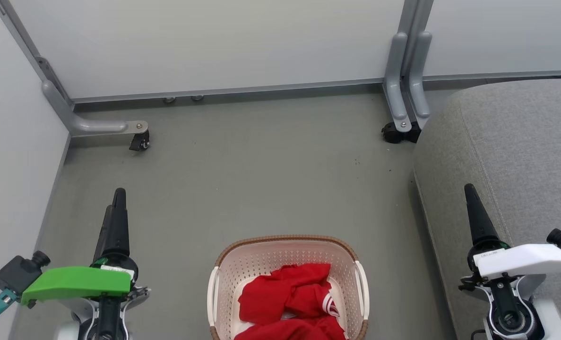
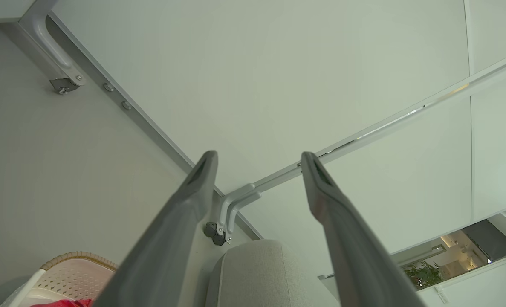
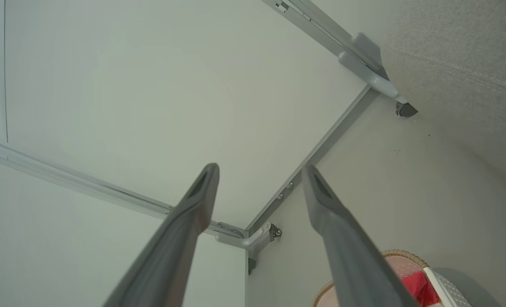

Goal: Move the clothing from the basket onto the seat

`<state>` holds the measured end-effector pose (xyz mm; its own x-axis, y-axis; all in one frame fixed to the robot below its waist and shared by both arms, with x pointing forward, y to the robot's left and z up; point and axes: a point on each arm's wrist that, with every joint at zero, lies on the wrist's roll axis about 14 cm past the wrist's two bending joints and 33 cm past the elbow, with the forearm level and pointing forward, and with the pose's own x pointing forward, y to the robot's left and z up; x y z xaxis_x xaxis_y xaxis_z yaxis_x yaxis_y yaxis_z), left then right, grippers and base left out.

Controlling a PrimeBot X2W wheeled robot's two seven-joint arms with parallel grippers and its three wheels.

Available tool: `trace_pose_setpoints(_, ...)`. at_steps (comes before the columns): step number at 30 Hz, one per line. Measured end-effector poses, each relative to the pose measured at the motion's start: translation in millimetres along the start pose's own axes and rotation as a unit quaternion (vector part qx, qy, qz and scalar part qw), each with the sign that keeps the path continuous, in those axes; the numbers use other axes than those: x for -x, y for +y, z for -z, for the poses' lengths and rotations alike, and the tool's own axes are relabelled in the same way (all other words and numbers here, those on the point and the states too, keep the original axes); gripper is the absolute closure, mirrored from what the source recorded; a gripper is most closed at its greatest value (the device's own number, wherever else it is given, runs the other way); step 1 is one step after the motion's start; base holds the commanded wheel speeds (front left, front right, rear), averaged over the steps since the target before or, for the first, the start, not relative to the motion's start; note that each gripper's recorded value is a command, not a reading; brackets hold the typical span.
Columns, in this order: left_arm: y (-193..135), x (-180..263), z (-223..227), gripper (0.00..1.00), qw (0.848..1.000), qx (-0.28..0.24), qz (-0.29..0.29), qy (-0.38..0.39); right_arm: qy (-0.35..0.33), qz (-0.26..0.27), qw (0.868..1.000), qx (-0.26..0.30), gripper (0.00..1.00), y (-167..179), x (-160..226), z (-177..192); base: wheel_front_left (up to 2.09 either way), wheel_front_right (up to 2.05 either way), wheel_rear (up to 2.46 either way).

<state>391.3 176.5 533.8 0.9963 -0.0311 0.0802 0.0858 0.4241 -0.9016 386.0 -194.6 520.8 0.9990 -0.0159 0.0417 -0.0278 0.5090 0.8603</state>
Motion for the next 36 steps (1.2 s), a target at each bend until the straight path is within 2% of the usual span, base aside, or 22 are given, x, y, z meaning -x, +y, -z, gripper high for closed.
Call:
trace_pose_setpoints(16,-18.2,-3.0,4.0,0.00,0.989,-0.144,0.036,0.002,-0.007,-0.024,0.988,0.150,0.00,12.3,-0.8,-0.5,0.00,0.00,0.00)
trace_pose_setpoints(36,-19.3,-0.7,18.0,0.00,0.958,-0.282,0.057,0.018,-0.011,-0.047,0.953,0.298,0.00,20.8,0.6,5.2,0.00,0.00,0.00)
